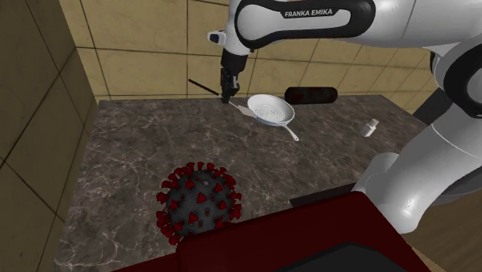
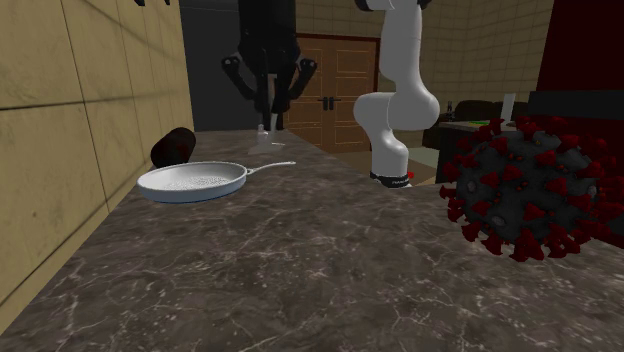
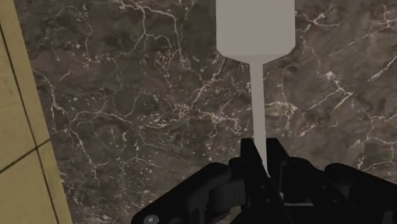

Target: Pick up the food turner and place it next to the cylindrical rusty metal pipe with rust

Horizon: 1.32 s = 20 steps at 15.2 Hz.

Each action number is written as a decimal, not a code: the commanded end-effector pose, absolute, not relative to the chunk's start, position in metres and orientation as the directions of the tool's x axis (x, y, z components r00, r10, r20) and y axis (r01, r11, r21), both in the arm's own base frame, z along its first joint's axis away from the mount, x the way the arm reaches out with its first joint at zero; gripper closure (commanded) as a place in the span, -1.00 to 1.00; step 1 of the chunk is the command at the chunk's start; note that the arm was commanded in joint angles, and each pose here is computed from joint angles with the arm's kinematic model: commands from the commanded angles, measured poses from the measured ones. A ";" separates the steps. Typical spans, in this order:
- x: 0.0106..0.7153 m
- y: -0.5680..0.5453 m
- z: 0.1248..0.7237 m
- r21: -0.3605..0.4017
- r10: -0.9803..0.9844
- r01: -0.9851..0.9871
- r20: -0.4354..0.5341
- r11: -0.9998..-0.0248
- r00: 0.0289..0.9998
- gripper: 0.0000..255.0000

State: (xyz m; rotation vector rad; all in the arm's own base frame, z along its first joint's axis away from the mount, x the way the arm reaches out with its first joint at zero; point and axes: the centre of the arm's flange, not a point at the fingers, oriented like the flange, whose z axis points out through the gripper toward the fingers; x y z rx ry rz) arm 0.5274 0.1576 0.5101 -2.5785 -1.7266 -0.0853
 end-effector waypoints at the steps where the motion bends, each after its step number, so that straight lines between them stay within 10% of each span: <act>1: 0.521 0.133 0.507 0.000 0.923 0.925 0.066 -0.380 0.379 1.00; 20: 0.441 -0.105 0.507 0.000 0.923 0.925 0.066 -0.380 0.379 1.00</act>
